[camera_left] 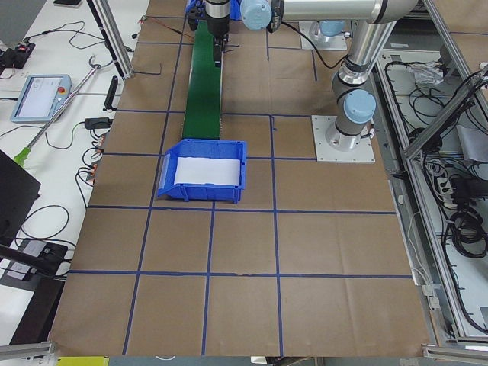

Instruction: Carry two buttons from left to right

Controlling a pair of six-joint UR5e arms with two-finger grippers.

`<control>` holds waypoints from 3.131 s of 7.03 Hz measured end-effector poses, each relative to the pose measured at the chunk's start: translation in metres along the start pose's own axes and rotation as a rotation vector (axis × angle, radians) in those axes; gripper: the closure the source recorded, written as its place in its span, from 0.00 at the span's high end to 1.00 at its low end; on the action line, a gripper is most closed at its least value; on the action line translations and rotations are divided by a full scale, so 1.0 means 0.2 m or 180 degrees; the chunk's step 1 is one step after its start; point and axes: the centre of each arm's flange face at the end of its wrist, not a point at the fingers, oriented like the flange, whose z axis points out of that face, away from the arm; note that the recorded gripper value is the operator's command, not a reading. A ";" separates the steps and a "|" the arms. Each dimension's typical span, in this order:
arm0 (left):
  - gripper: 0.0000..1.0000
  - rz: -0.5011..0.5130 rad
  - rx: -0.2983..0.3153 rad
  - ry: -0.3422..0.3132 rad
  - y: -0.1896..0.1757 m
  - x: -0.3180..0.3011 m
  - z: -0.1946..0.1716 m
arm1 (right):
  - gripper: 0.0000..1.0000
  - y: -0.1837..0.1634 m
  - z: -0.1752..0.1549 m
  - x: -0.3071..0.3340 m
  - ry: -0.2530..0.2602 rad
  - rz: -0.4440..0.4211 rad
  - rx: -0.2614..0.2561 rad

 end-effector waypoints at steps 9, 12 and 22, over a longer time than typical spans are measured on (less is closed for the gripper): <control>1.00 0.0004 -0.0011 -0.0002 0.01 0.00 0.00 | 1.00 0.26 0.03 -0.15 0.0155 -0.0032 -0.0039; 1.00 0.0003 -0.0016 0.0000 0.01 0.00 0.01 | 1.00 0.25 0.08 -0.16 0.0171 -0.0051 -0.0100; 1.00 0.0001 -0.0013 0.0000 0.01 0.00 0.01 | 1.00 0.25 0.08 -0.14 0.0199 -0.0043 -0.0109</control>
